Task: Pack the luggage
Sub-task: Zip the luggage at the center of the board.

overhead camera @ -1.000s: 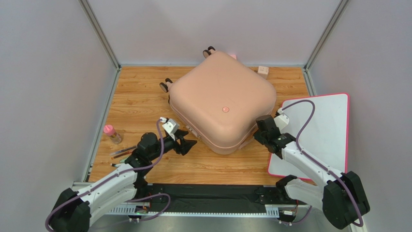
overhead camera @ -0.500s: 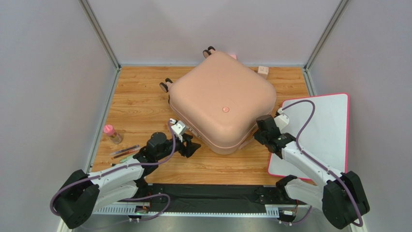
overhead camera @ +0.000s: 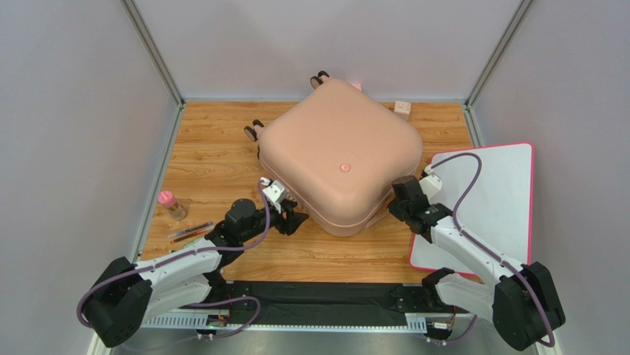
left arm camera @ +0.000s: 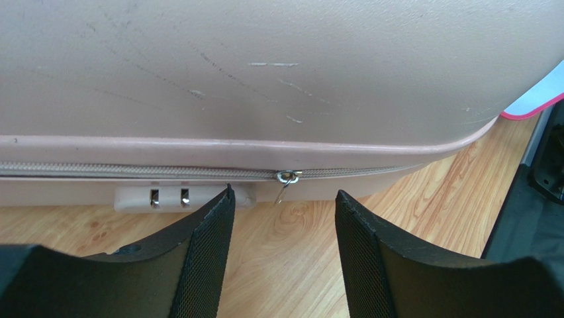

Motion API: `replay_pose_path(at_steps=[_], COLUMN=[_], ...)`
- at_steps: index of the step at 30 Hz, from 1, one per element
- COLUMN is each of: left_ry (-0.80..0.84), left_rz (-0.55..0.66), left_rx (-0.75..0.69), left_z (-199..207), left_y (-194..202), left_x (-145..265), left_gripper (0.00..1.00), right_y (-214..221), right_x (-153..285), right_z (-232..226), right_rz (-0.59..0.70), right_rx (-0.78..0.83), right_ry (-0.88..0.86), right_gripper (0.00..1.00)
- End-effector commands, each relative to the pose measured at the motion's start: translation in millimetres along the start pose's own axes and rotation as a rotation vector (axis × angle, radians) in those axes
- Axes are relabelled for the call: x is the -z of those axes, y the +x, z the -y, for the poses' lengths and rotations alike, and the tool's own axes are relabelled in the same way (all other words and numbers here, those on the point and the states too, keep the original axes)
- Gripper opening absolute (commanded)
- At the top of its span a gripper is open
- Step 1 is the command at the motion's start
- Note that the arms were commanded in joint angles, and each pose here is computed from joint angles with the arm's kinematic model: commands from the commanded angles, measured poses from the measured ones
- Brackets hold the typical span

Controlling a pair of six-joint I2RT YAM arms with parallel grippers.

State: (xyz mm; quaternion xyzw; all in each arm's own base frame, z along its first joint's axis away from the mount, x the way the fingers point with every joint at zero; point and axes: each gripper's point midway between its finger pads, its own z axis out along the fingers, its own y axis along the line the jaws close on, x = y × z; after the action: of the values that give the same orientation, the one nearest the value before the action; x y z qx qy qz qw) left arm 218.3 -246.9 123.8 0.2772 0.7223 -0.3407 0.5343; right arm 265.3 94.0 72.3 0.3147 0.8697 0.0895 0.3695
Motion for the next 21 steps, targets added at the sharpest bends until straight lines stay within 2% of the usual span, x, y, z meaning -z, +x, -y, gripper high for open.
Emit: replay_pose_path(at_steps=[1,10,17,19,21], left_ry=[0.016,-0.008,0.001,-0.007,-0.032], left_rz=[0.086,0.027,0.037,0.027,0.023], left_rx=[-0.062,-0.055,-0.075,-0.079,-0.074], left_z=[5,-2,4,2,-2], left_y=[-31,-19,-23,-21,-20], left_x=[-6,-19,-24,-27,-28], left_gripper=[0.64,0.64,0.63,0.60,0.50], right_y=[-5,-5,-4,-4,-4], right_x=[1,3,3,4,4], right_z=[-2,-4,-1,-1,-1], right_rz=[0.016,0.015,0.019,0.017,0.016], right_rx=[0.023,0.021,0.025,0.024,0.026], right_ry=[-0.017,-0.031,-0.027,-0.030,-0.031], right_gripper=[0.00,0.00,0.00,0.00,0.00])
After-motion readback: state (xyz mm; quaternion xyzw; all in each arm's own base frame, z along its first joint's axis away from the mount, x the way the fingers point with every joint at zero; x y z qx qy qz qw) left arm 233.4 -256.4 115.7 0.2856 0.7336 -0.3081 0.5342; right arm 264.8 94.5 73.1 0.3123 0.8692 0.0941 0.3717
